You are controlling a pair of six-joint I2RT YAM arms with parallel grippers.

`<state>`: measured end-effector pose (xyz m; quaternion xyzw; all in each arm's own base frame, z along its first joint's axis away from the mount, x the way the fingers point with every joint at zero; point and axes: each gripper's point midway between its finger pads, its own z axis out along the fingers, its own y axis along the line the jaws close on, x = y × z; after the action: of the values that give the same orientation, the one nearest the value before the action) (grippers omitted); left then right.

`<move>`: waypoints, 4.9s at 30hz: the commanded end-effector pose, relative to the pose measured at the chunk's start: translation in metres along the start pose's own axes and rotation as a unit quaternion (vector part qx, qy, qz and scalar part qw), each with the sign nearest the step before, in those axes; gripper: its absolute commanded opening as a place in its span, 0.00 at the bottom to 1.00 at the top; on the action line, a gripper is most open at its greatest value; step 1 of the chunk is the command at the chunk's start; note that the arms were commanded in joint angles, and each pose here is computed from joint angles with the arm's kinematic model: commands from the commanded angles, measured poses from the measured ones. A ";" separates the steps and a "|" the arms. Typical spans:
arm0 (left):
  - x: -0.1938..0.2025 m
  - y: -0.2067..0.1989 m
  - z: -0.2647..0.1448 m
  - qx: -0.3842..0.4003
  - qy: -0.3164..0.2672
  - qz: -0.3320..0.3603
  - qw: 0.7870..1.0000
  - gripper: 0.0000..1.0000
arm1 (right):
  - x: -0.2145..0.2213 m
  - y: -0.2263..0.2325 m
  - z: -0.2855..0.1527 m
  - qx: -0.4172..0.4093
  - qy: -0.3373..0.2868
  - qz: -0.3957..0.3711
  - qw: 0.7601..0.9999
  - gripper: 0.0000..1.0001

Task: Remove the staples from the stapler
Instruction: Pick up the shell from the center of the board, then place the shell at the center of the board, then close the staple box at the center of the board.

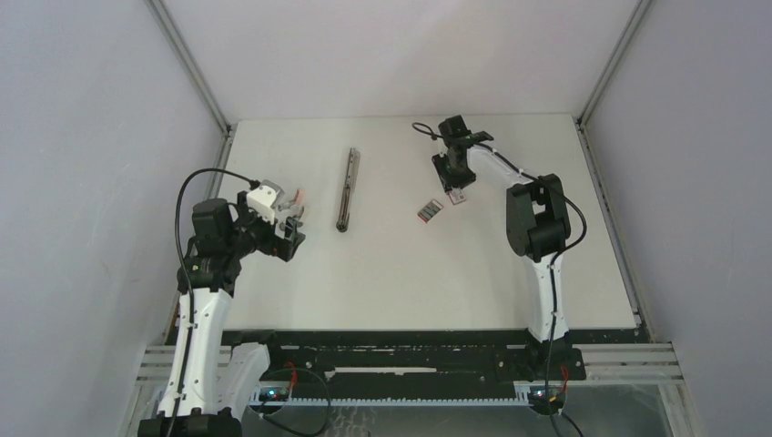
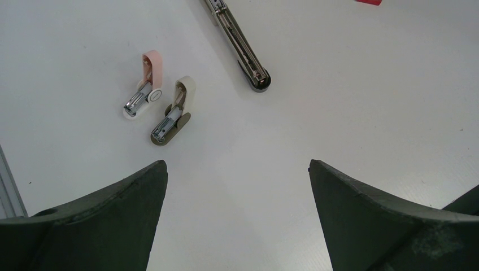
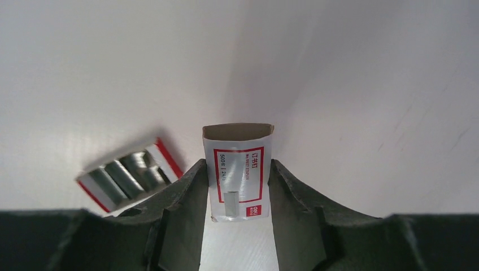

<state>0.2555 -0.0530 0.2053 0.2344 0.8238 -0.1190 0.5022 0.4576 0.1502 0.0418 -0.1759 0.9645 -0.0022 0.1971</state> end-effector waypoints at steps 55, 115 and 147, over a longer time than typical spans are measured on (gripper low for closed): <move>-0.077 -0.061 0.075 0.217 -0.033 0.358 0.908 1.00 | -0.034 0.022 -0.112 -0.308 -0.089 0.004 0.947 0.96; -0.027 -0.123 0.124 0.263 0.087 0.331 0.902 1.00 | 0.031 0.086 -0.041 -0.416 0.032 -0.021 0.908 0.80; -0.059 -0.103 0.231 0.185 0.085 -0.188 0.961 1.00 | 0.007 0.070 -0.077 -0.280 -0.223 -0.341 0.869 0.87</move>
<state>0.3885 -0.2425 0.1156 0.2101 0.8743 -0.2886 0.3290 0.3930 0.1873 0.0722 -0.4782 0.7972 0.2468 0.2738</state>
